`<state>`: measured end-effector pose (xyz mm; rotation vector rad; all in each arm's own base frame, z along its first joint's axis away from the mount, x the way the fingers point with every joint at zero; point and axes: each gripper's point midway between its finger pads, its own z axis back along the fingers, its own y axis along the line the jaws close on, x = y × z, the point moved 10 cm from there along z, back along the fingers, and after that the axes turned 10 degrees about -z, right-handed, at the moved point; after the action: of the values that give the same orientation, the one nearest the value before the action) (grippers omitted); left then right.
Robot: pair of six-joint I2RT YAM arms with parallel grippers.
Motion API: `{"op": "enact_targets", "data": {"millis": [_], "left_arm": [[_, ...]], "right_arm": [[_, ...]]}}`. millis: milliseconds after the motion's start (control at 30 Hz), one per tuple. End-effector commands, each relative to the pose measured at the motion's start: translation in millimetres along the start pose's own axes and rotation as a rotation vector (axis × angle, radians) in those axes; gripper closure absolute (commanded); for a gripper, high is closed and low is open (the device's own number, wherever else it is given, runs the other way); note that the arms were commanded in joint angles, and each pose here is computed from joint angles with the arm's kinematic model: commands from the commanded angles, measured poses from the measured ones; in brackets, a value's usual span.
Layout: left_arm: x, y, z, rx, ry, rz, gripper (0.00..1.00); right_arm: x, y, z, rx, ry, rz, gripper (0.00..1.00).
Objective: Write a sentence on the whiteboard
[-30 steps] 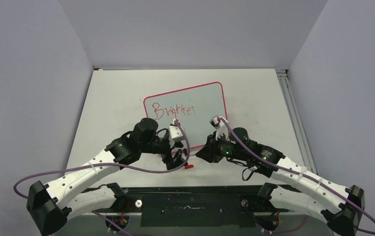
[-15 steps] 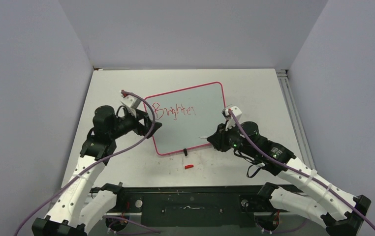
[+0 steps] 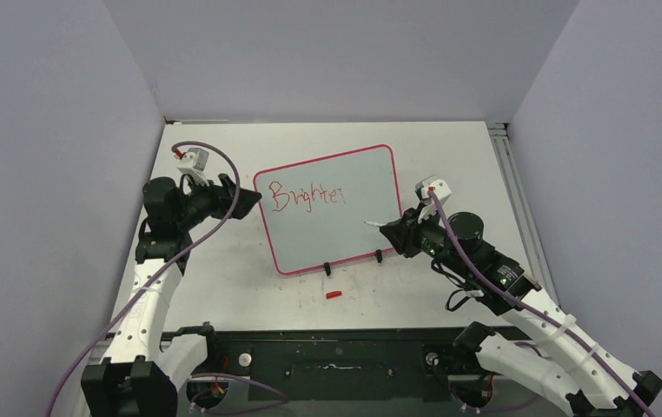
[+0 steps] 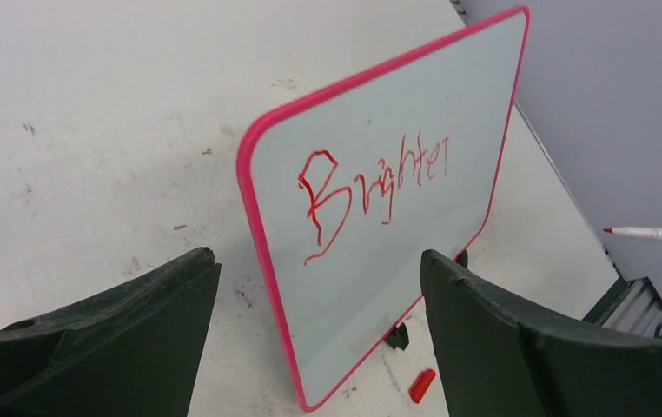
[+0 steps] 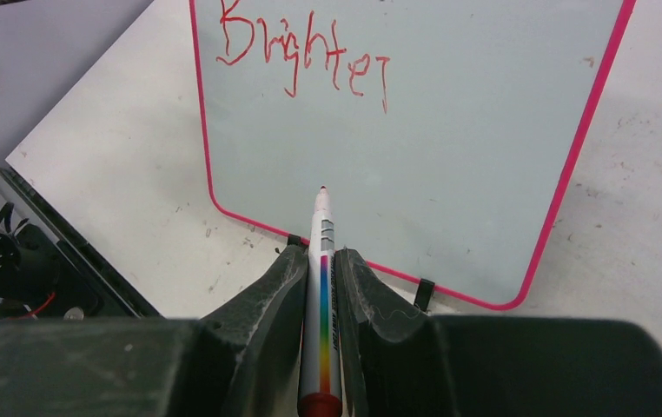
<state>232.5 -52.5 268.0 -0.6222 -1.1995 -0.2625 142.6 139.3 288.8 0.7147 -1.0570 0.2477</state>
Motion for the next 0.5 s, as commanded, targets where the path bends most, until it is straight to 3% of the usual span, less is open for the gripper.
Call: {"op": "enact_targets", "data": {"millis": [0, 200, 467], "left_arm": [[29.8, 11.9, -1.2, -0.045, -0.149, 0.064, 0.17], [51.9, 24.4, -13.3, -0.037, -0.155, 0.043, 0.17], [23.0, 35.0, -16.2, -0.014, -0.052, 0.031, 0.18]], "right_arm": [[15.5, 2.5, 3.9, 0.031, -0.098, 0.041, 0.95], [20.1, -2.8, -5.5, 0.010, -0.106, 0.062, 0.95], [24.7, -18.2, -26.9, 0.110, -0.107, 0.020, 0.95]]}}
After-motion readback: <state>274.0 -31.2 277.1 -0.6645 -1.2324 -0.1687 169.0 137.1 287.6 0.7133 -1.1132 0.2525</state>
